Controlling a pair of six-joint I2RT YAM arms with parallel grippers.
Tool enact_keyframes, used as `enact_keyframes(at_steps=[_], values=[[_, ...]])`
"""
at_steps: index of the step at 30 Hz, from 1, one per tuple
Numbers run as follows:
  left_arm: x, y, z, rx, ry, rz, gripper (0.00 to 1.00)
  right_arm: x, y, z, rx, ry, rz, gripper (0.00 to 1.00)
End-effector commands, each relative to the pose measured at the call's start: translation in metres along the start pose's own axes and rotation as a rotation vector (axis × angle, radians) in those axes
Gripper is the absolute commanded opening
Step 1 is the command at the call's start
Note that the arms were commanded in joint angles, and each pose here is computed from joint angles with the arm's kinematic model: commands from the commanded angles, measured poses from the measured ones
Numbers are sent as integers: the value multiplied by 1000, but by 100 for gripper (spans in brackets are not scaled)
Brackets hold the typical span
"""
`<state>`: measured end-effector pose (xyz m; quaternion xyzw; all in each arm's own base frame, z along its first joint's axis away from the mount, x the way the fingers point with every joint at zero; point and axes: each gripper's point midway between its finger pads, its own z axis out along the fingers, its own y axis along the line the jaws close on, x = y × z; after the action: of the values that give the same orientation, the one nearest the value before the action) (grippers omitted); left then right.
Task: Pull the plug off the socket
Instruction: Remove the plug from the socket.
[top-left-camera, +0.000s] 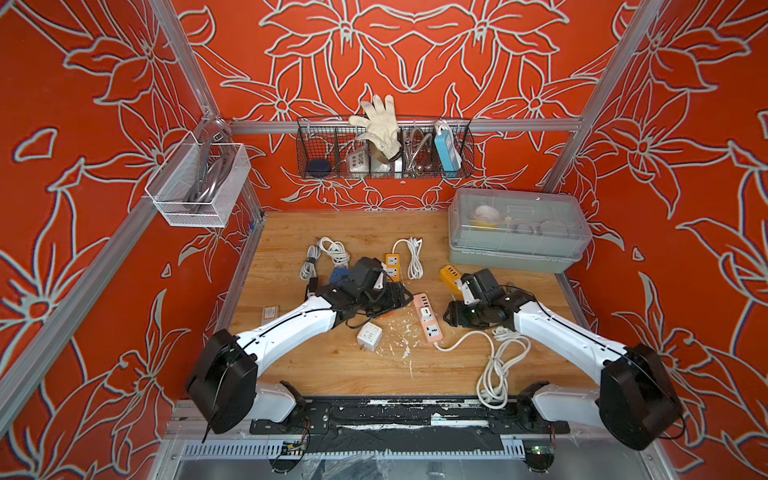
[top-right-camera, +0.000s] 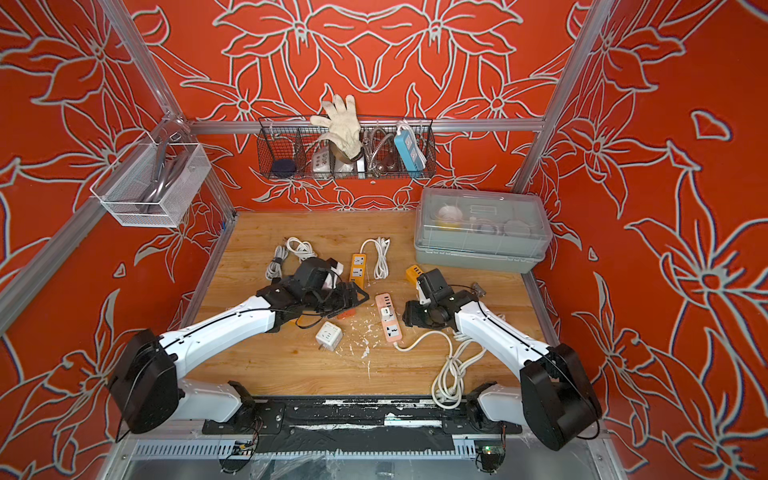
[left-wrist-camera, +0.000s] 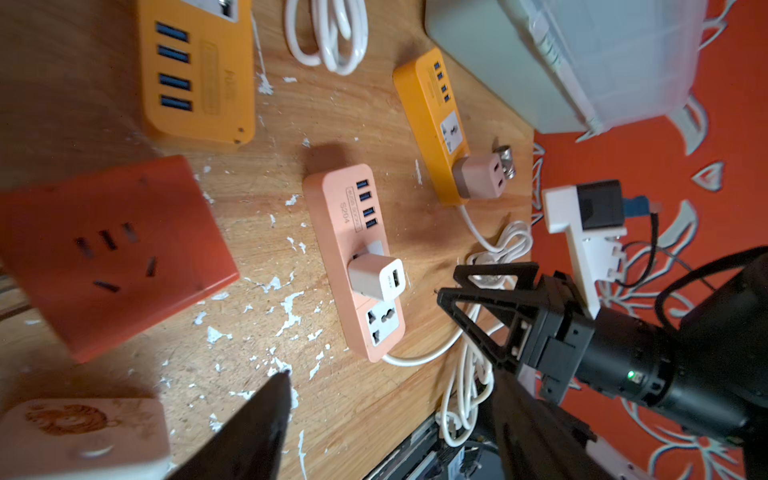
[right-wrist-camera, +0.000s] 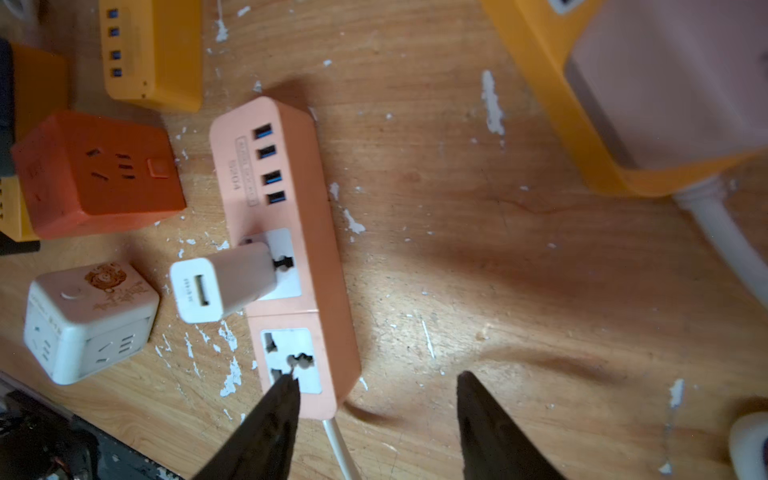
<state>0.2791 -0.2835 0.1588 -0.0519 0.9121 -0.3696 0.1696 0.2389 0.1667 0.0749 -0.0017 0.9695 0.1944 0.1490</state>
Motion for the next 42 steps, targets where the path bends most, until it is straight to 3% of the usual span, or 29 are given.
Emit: enact_keyframes(at_steps=[1,4,7,8,11,20,30,42], values=[[21,18,11,-190,82,78,71,-2,13,-4,-111,-18,74,62],[24,20,19,-319,95,126,62,-4,8,-5,-153,-40,139,62],[23,22,23,-443,100,157,61,-3,-1,-4,-182,-51,202,62],[21,20,25,-470,104,169,51,-3,-4,-4,-185,-52,218,62],[19,16,32,-536,114,180,50,-3,-10,-4,-188,-57,246,62],[17,-6,71,-620,146,297,52,-2,-20,-4,-202,-70,295,62],[13,2,103,-690,182,311,53,0,-24,-2,-207,-59,304,62],[19,16,118,-721,211,303,50,3,-20,10,-241,-11,316,62]])
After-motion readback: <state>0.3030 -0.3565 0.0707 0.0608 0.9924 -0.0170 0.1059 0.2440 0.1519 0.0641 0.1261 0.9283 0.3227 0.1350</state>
